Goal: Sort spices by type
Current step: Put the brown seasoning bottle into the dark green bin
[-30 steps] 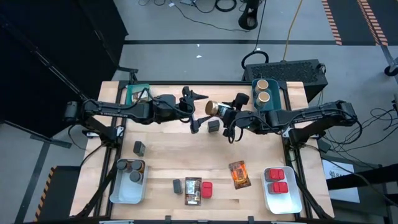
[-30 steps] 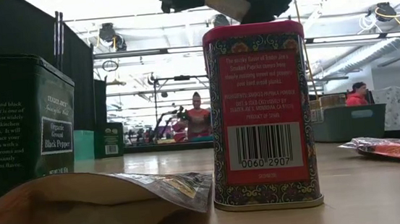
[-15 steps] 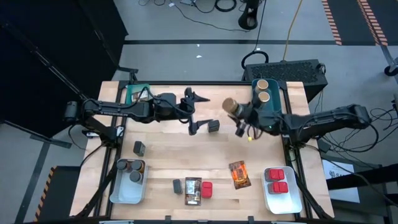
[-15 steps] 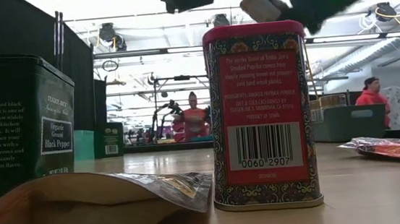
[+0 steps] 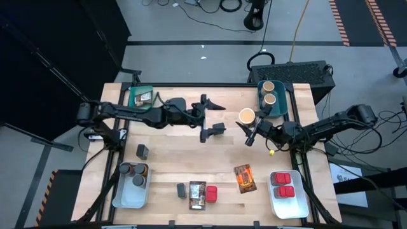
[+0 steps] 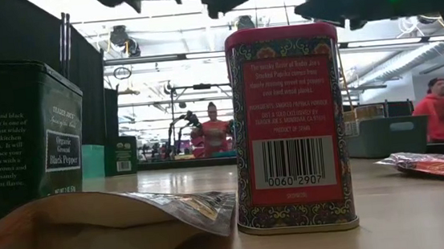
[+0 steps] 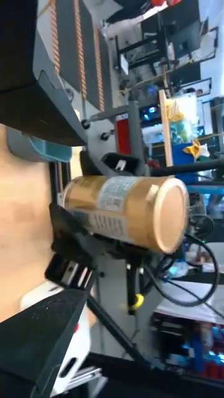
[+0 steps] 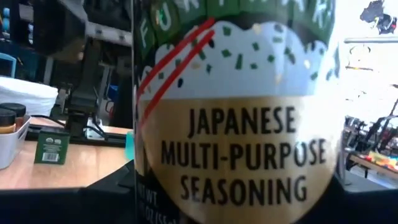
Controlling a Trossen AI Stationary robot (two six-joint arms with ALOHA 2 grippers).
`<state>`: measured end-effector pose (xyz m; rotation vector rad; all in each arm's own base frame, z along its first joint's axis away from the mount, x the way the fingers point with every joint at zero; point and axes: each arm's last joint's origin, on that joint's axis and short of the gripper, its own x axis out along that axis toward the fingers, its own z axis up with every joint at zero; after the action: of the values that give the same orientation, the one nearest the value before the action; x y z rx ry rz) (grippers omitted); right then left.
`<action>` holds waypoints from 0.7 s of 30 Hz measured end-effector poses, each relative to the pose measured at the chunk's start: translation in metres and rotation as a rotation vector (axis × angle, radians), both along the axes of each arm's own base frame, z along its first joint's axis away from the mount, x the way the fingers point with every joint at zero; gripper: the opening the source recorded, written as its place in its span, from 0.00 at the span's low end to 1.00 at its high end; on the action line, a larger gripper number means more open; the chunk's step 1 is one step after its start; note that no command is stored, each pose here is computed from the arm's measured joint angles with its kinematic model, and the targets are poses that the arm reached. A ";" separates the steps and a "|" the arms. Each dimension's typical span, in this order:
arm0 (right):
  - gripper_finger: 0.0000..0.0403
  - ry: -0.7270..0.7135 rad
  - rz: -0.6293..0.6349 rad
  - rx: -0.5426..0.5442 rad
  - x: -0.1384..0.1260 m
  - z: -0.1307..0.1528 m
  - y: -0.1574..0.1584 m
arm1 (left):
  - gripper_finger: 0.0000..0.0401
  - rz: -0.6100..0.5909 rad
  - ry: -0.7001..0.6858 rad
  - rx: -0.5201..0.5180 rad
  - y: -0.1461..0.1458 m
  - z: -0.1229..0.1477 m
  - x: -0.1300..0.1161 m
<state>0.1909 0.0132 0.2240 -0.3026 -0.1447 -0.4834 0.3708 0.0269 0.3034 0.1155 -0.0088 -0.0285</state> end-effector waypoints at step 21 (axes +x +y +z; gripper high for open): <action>0.60 0.024 -0.017 0.002 0.002 -0.001 0.001 | 0.99 -0.066 -0.181 -0.061 0.001 -0.030 0.051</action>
<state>0.1925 0.0138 0.2231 -0.3074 -0.1185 -0.4971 0.4218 0.0282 0.2730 0.0563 -0.1942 -0.0839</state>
